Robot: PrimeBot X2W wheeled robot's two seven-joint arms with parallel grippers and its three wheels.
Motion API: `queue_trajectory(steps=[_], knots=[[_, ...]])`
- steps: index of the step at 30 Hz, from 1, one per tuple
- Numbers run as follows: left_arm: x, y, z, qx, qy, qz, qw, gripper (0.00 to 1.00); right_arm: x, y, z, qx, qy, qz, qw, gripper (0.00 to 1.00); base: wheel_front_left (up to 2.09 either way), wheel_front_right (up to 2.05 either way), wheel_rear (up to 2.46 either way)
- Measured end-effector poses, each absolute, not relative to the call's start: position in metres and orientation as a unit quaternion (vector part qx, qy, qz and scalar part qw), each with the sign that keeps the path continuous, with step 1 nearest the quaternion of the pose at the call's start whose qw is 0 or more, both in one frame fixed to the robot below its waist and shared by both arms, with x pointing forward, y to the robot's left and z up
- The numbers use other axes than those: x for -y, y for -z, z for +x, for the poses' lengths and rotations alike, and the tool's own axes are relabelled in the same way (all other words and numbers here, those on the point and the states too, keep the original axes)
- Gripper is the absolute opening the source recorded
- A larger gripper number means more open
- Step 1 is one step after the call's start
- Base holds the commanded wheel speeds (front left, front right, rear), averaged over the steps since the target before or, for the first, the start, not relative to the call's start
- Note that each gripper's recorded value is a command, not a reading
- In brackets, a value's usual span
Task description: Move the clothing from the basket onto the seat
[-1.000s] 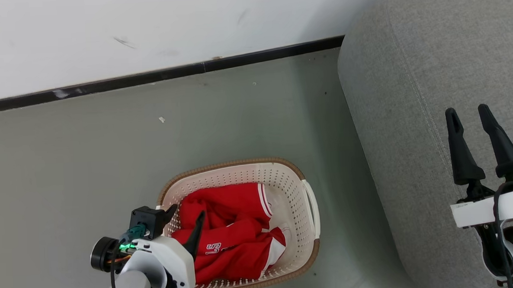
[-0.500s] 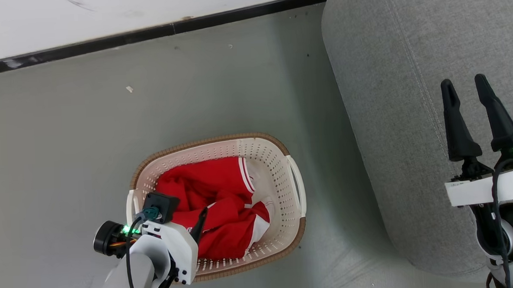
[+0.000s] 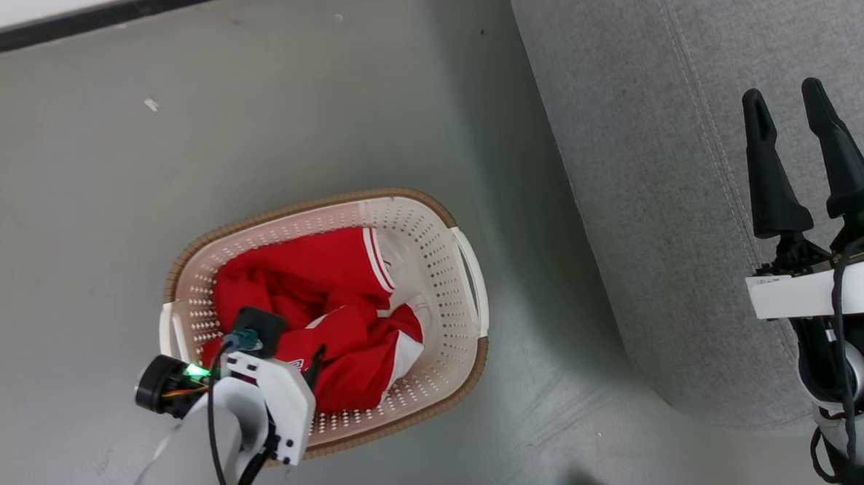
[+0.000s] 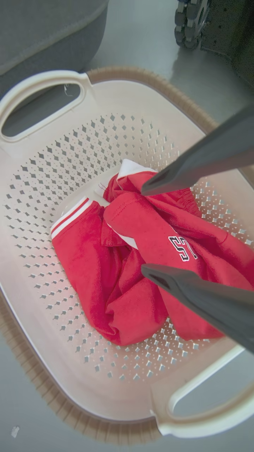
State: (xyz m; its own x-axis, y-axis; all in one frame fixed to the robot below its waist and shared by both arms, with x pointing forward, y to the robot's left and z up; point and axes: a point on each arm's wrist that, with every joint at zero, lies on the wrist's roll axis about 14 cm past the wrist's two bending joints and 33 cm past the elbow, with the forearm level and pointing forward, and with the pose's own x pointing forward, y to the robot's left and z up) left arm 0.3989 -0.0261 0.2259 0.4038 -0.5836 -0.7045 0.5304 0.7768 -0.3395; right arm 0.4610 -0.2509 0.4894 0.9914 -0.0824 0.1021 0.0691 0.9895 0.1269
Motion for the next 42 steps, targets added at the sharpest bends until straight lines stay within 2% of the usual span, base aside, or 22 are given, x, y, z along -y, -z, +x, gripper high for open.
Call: queue_trajectory(steps=[18,31,36,42], knots=[[0.035,-0.171,0.392,-0.488,0.370,0.017,0.790,1.00,0.252,-0.468,0.478,0.034,0.041,0.051,0.997,1.00,0.00,0.00,0.00],[0.030,-0.125,0.375,-0.539,0.398,0.079,0.738,1.00,0.237,-0.447,0.494,0.017,0.021,0.063,0.998,1.00,0.00,0.00,0.00],[0.032,-0.115,0.370,-0.548,0.411,0.094,0.722,1.00,0.233,-0.454,0.503,0.034,0.015,0.065,0.997,1.00,0.00,0.00,0.00],[0.030,-0.101,0.353,-0.573,0.427,0.123,0.688,1.00,0.237,-0.449,0.504,0.029,0.019,0.059,0.998,1.00,0.00,0.00,0.00]])
